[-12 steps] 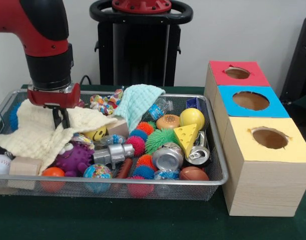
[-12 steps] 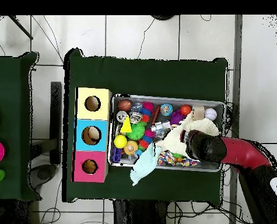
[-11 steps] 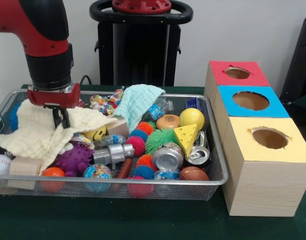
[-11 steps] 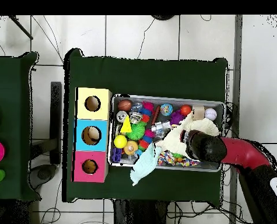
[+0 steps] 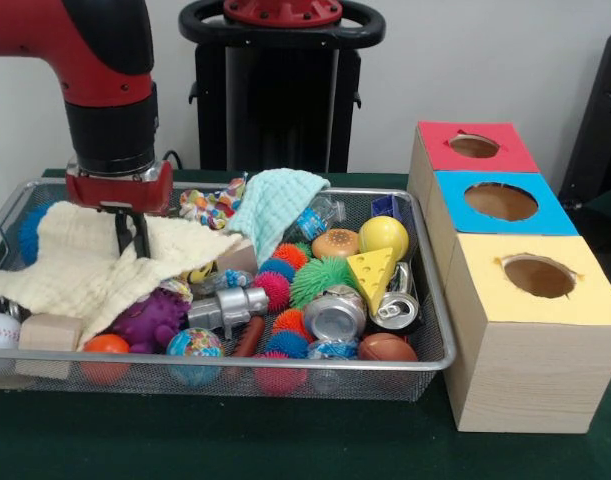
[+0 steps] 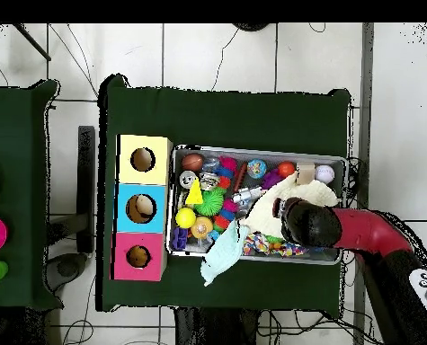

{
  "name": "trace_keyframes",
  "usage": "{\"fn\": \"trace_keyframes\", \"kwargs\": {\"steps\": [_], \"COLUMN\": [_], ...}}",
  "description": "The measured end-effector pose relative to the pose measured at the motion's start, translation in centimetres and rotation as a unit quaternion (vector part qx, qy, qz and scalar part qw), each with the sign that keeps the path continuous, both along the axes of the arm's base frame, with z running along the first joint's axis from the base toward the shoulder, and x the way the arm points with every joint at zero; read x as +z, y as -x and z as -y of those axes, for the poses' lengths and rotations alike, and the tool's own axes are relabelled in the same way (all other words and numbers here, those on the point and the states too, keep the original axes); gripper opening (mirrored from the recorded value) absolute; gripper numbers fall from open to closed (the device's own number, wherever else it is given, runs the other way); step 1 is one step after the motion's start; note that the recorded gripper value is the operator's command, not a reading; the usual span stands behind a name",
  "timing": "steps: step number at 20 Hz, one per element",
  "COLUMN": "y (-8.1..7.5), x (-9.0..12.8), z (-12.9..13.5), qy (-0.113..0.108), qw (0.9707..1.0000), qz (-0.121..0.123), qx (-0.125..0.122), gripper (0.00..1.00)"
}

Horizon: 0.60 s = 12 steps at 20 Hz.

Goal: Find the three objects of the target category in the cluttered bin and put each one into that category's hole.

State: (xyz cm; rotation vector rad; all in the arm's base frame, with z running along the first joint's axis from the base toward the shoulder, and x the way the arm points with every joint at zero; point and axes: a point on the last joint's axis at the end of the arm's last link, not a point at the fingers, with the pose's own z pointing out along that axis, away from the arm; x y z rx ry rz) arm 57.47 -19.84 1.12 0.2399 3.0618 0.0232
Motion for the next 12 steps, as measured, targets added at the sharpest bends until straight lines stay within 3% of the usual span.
{"fn": "trace_keyframes", "kwargs": {"steps": [6, 12], "y": [-0.1, -0.8], "x": [1.8, 6.5], "z": [-2.0, -4.9], "qy": [0.012, 0.033], "qw": [0.9998, 0.9990], "qz": [-0.002, -0.007], "qx": [0.018, 0.031], "gripper": [0.00, 0.00]}}
